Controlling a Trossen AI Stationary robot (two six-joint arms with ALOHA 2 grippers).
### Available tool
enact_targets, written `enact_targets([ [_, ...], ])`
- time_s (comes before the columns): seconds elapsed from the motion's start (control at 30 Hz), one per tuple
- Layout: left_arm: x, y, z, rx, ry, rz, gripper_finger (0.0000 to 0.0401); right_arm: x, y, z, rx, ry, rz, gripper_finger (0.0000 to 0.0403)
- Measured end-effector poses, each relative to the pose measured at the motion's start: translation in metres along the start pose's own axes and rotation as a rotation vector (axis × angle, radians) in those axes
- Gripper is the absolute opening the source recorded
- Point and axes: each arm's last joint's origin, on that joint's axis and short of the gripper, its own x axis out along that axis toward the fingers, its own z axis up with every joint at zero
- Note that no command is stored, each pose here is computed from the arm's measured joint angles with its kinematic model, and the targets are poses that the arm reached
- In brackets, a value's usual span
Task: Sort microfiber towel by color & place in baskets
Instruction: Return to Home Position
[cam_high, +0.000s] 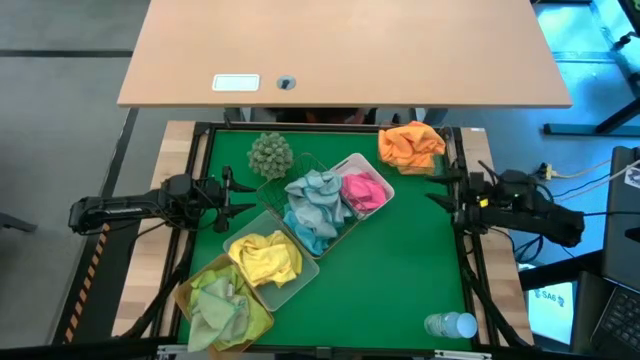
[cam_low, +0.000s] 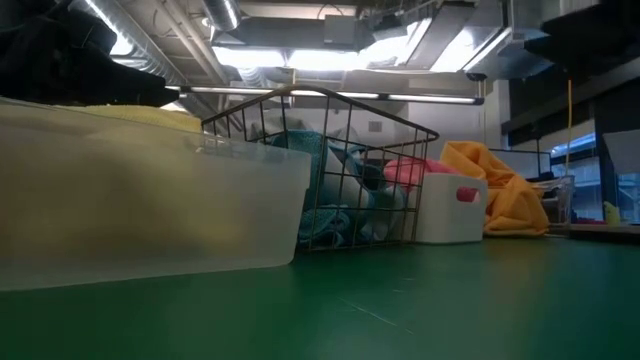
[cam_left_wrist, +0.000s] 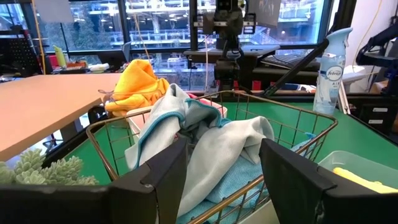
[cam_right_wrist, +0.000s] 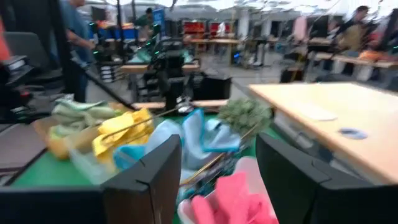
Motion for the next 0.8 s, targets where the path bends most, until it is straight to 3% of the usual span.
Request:
enact_targets([
  [0.27,0.000,0.000,0.000,0.000,0.001,0.009,0.0195,0.016,0.001,-0.030,0.024,0.057,0.038,0.0205],
  [0.6,0.000,0.001,0.000,0.000,0.001,0.026,0.0195,0.030,0.003,-0.052,0.050,-0.045,0.105,0.0205],
  [0.8,0.000,0.001,0.000,0.000,0.001,0.026,0.0195,0.034,0.003,-0.067,0.067,-0.008,0.105,0.0205],
])
